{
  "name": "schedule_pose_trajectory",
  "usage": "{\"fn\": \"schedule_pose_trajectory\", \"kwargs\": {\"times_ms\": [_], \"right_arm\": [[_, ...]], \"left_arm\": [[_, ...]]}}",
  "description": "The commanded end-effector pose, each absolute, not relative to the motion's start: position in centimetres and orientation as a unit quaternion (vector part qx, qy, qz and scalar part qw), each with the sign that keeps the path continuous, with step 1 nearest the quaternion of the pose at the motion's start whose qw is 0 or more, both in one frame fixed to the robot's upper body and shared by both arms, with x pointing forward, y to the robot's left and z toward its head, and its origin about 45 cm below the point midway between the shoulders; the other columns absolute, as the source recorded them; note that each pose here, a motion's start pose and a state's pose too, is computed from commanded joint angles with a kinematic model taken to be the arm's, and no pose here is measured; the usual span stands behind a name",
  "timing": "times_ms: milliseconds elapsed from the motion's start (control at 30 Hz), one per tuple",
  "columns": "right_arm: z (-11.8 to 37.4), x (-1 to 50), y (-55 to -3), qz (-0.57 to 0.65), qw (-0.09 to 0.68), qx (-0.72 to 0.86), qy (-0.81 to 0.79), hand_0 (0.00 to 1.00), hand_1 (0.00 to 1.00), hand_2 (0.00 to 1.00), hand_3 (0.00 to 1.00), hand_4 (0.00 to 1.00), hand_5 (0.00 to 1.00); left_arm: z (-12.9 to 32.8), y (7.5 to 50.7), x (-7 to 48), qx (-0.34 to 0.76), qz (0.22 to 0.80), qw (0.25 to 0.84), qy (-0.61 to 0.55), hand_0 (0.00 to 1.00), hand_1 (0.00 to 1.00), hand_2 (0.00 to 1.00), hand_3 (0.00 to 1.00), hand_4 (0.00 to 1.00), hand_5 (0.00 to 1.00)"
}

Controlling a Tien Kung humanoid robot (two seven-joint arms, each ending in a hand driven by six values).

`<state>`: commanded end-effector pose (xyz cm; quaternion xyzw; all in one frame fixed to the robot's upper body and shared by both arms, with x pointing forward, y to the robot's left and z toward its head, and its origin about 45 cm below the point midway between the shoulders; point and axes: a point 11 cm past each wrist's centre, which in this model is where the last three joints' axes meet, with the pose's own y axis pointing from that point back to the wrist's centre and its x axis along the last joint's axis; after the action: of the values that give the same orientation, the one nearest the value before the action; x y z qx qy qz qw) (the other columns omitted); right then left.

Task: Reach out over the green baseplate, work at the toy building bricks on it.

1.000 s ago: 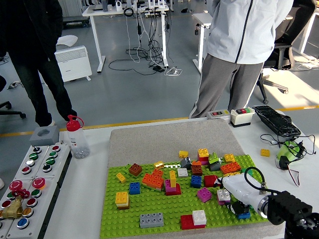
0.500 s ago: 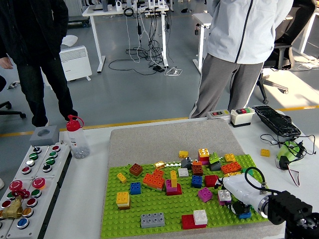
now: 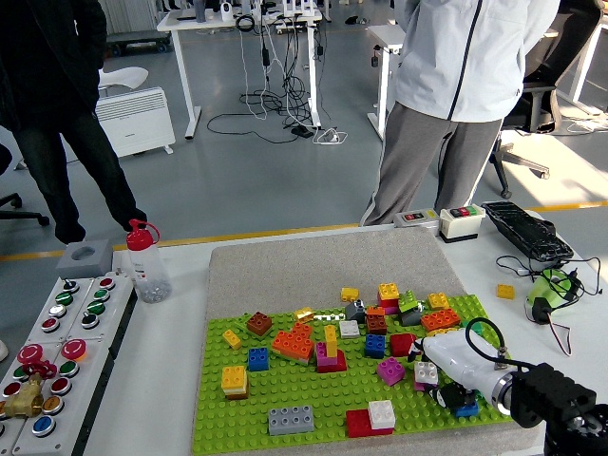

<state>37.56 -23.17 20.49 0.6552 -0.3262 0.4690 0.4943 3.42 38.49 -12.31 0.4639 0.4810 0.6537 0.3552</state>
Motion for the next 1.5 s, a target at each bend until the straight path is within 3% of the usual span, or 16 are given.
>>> {"fn": "schedule_pose_trajectory", "kwargs": {"times_ms": [933, 1500], "right_arm": [[26.2, 35.5, -20.8, 0.504, 0.413, 0.673, -0.350, 0.361, 0.490, 0.557, 0.621, 0.547, 0.005], [25.1, 32.5, -17.6, 0.500, 0.405, 0.707, -0.293, 0.362, 0.489, 0.558, 0.620, 0.537, 0.002]], "left_arm": [[-12.3, 38.5, 3.1, 0.466, 0.652, 0.353, 0.482, 0.728, 0.785, 0.820, 0.668, 0.474, 0.998], [-12.4, 38.5, 2.8, 0.468, 0.651, 0.352, 0.483, 0.731, 0.786, 0.822, 0.669, 0.474, 0.998]]}}
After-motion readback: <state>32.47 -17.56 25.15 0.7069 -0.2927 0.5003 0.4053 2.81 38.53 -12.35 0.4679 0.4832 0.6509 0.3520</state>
